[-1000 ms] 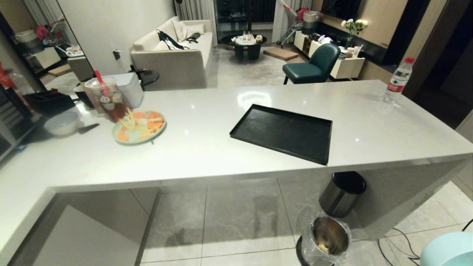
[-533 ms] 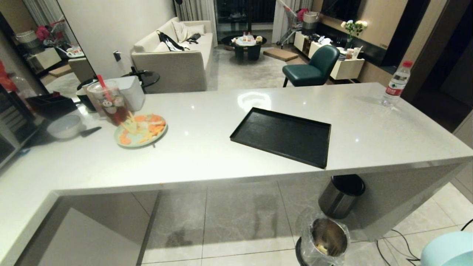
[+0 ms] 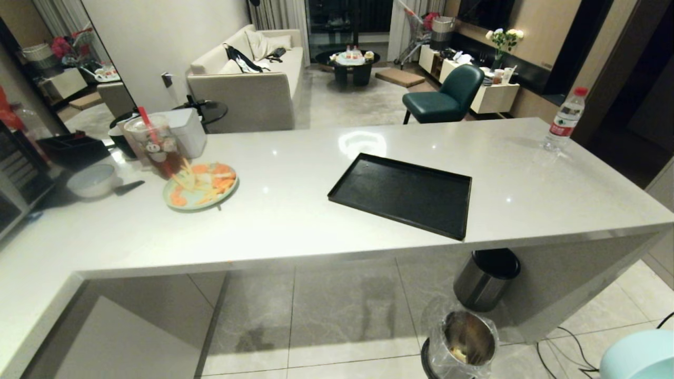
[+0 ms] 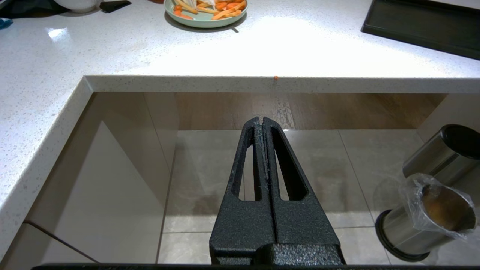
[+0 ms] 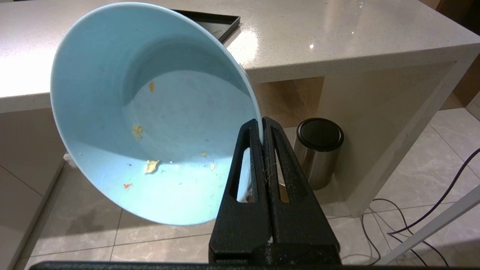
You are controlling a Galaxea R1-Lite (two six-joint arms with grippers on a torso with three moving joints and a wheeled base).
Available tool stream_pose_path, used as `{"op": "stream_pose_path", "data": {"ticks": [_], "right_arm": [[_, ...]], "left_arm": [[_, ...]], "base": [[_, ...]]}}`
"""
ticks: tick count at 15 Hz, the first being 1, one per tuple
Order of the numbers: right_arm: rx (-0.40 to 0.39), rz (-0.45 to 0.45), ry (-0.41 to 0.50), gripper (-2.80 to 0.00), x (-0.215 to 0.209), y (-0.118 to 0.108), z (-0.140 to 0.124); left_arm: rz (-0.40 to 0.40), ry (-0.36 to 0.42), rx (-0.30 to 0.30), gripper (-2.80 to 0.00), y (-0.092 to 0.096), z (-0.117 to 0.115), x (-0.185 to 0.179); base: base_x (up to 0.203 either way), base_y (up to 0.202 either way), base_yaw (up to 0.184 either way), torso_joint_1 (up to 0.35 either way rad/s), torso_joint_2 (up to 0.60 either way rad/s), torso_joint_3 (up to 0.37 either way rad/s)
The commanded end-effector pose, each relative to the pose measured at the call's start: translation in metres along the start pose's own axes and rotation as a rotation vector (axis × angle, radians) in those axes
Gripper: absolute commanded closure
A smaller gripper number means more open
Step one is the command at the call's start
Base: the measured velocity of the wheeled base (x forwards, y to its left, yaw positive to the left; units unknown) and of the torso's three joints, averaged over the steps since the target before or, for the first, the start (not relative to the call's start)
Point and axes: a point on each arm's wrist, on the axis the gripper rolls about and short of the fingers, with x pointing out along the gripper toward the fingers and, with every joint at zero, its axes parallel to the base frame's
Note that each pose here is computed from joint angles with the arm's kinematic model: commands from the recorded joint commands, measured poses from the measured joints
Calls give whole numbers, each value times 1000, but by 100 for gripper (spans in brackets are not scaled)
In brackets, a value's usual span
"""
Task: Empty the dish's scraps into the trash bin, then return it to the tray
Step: Put the bowl back to the table
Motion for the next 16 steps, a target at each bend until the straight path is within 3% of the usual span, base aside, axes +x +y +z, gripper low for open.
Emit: {"op": "stream_pose_path", "data": {"ticks": [1,5,16], "right_arm": [[0,0,1,0,0,0,0],[0,0,1,0,0,0,0],[0,0,1,0,0,0,0]], "left_arm": [[0,0,0,0,0,0,0],[2,0,0,0,0,0,0],[2,0,0,0,0,0,0]], "base": [[0,0,0,0,0,0],[17,0,-1,-1,-1,0],[193,0,0,3,3,2]]}}
